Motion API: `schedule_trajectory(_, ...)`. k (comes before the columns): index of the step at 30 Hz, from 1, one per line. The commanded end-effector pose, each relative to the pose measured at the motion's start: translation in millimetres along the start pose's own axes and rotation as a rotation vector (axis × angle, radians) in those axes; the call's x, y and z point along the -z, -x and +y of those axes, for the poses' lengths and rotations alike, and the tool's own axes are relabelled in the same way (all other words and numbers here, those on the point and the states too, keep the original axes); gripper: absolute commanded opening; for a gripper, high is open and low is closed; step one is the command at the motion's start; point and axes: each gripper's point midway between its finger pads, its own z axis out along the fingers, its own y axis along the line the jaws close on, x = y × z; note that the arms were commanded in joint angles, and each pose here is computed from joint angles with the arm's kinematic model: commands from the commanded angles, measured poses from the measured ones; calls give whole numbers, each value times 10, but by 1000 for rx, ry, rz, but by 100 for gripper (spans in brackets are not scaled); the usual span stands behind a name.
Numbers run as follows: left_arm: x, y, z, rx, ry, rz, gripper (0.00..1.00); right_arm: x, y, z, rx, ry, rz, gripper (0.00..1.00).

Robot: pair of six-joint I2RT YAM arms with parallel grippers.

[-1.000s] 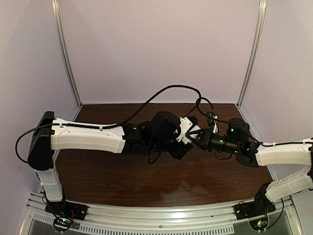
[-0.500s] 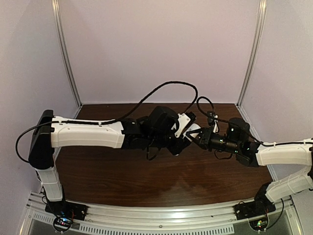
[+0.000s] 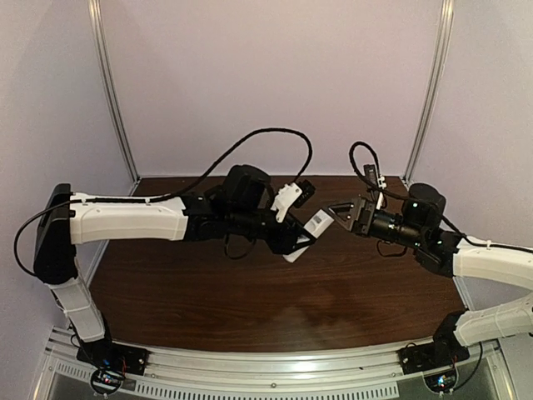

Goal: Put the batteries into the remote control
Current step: Pass from the left arm to the right

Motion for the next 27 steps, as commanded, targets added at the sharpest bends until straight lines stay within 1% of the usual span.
schedule_trajectory(1,393,547,-445,-113,-243,-191,26,137,217,378,214,97,-54,99)
schedule_trajectory(3,492,609,-508,-138,-283,-222,26,200,278,504,269,129,-77,100)
schedule_trajectory(6,660,688,-636,-156,-374,-277,25,246,280,676,329,196,-70,100)
schedule_trajectory(9,824,782,-745,-177,-446,-326,25,276,256,811,365,267,-62,100)
schedule_trajectory(12,885,816,-813,-188,-489,-343,25,319,229,980,376,368,-56,99)
schedule_trajectory(16,941,827,-879,-180,-539,-371,25,331,175,1142,353,485,-29,91)
schedule_trajectory(20,966,828,-911,-172,-566,-382,25,352,177,1260,336,562,-31,83)
schedule_trajectory(27,953,838,-875,-144,-558,-390,25,317,216,1273,339,543,-40,68)
